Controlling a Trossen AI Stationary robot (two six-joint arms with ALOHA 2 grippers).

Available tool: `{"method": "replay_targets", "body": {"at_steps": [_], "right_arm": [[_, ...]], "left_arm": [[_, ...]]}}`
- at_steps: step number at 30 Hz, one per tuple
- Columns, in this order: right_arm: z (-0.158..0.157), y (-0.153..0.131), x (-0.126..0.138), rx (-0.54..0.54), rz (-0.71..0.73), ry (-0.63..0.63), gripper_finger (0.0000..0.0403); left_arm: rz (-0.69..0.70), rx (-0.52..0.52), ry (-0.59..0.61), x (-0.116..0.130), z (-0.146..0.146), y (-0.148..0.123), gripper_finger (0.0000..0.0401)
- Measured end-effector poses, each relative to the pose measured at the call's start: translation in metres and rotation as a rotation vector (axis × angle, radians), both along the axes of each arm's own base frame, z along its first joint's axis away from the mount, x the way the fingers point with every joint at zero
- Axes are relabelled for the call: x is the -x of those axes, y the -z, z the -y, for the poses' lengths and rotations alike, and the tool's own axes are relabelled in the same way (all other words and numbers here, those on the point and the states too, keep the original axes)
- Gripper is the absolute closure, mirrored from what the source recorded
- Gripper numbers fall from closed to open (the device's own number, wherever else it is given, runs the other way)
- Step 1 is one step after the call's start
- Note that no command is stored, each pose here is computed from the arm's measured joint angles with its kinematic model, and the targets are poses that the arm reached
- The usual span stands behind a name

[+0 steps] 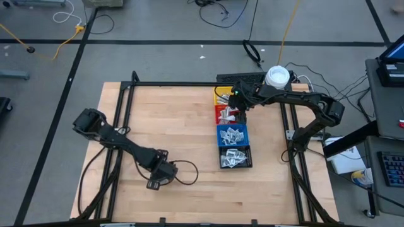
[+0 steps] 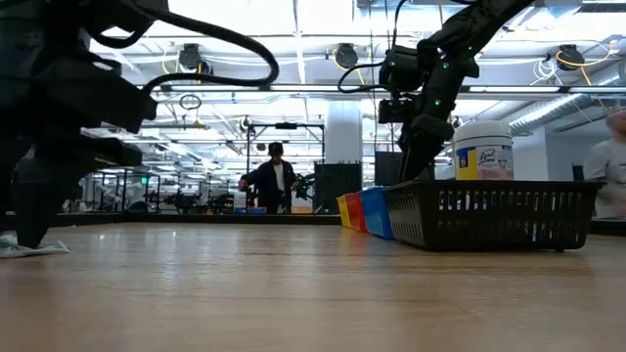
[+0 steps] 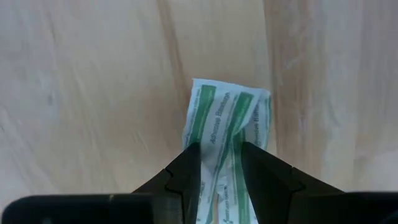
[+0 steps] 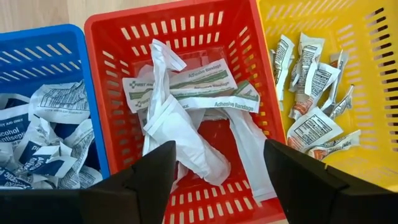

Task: Pick & Place First Aid Supplies
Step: Put the green bandage pack into the red bin

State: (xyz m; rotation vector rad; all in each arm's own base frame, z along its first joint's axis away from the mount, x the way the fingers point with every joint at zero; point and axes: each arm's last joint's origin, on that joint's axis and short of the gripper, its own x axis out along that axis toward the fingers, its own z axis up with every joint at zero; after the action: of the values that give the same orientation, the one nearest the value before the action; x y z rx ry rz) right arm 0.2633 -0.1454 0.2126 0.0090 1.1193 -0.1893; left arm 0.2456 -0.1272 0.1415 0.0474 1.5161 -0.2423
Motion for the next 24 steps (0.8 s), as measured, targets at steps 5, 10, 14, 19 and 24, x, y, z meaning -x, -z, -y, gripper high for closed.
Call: {"method": "replay_targets", "body": {"at_steps": [5,10,14,19,24], "right_arm": [[-0.002,0.000,-0.001,-0.004,0.000,-0.002,0.0163],[-0.004,0.000,-0.002,0.000,0.001,-0.016,0.0163],[-0.004,0.000,-0.002,0.001,0.001,-0.016,0.0164],[-0.004,0.000,-0.002,-0.001,0.000,-0.014,0.0170],[-0.004,0.000,-0.002,-0.002,0.001,-0.013,0.0176]], "left_arm": [[-0.024,-0.013,-0.072,-0.004,-0.001,0.009,0.0279],[0.011,-0.004,-0.041,-0.003,-0.001,0.003,0.0297],[0.059,0.013,-0.011,-0.002,-0.003,-0.008,0.0360],[0.119,0.051,-0.049,0.001,-0.007,-0.027,0.0389],[0.171,0.077,-0.101,0.003,-0.012,-0.042,0.0397]]}}
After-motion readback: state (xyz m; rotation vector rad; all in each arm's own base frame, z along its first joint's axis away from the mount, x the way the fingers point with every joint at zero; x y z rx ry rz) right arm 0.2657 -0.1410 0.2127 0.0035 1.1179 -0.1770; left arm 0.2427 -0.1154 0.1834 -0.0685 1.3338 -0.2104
